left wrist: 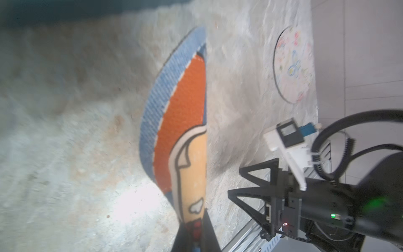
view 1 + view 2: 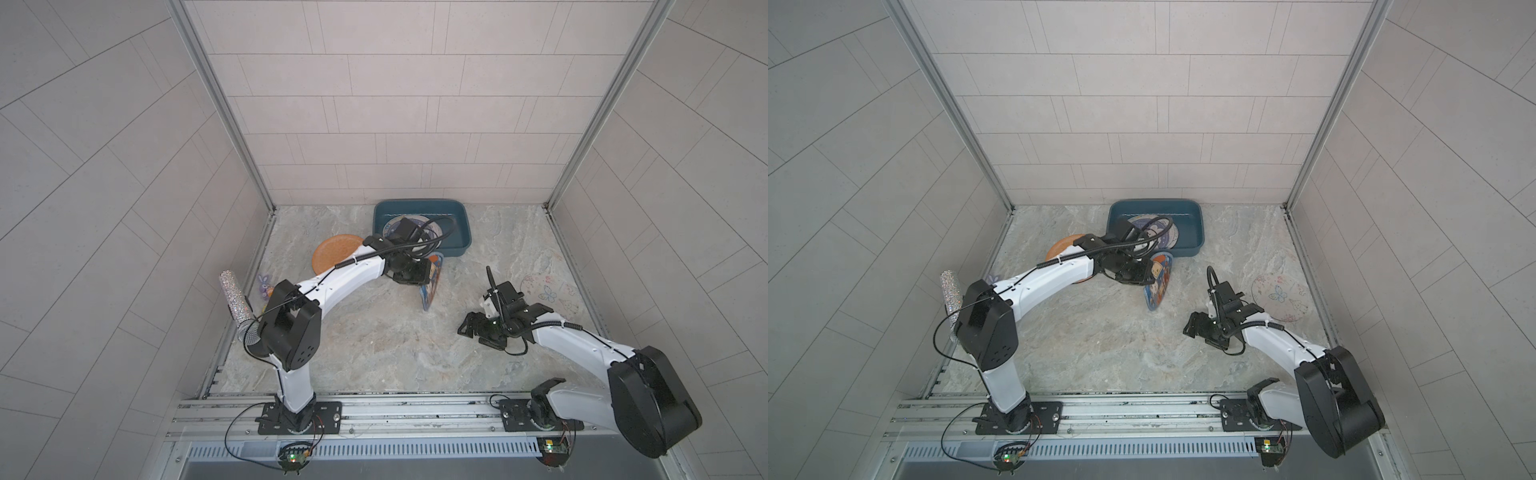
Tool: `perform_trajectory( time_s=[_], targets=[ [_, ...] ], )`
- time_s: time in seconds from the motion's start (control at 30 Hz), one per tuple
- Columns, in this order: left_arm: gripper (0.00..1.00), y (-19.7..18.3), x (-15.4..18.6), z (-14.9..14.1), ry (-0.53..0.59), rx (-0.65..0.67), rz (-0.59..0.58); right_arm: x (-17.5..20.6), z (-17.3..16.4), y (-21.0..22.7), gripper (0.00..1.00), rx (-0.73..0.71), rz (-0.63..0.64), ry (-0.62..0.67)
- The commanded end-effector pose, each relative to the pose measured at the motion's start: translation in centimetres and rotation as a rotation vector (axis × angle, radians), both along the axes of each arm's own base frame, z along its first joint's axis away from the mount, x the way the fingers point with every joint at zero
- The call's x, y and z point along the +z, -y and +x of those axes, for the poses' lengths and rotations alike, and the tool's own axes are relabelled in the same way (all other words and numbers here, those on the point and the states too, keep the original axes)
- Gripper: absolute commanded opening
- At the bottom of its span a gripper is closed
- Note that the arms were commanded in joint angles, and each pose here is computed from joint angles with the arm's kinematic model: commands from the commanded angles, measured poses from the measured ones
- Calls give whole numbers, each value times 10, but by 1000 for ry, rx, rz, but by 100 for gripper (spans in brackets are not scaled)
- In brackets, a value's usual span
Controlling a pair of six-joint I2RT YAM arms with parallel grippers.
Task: Put the coasters into the storage box
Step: Pick up the coaster from the center of the board, then place the coaster in the storage box.
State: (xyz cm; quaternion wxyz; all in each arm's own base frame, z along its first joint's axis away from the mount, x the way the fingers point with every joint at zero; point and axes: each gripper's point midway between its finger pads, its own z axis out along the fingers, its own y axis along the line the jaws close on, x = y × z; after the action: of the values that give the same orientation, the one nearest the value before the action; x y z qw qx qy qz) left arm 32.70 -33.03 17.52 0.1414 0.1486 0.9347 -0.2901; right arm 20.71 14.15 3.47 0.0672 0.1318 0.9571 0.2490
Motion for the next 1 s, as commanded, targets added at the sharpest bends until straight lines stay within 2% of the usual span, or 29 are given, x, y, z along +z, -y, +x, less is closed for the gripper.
perform_trajectory(
  time_s=[0.0,0.3,0.53,0.77,0.87,0.97],
  targets=[
    [0,-5,21,13,48,-28,22,-3,-10,8,84,-2,-37,-53],
    [0,16,68,85,196,16,-83,4,-4,6,86,-10,-10,-42],
    [0,28,74,139,229,39,-154,4,-1,8,87,-22,1,-50],
    [0,22,45,193,203,128,-226,1,2,14,88,-43,8,-66],
    [0,7,22,212,190,171,-206,1,4,16,88,-50,9,-71],
    [0,-15,-6,227,200,220,-123,2,6,17,88,-54,8,-73]
  ],
)
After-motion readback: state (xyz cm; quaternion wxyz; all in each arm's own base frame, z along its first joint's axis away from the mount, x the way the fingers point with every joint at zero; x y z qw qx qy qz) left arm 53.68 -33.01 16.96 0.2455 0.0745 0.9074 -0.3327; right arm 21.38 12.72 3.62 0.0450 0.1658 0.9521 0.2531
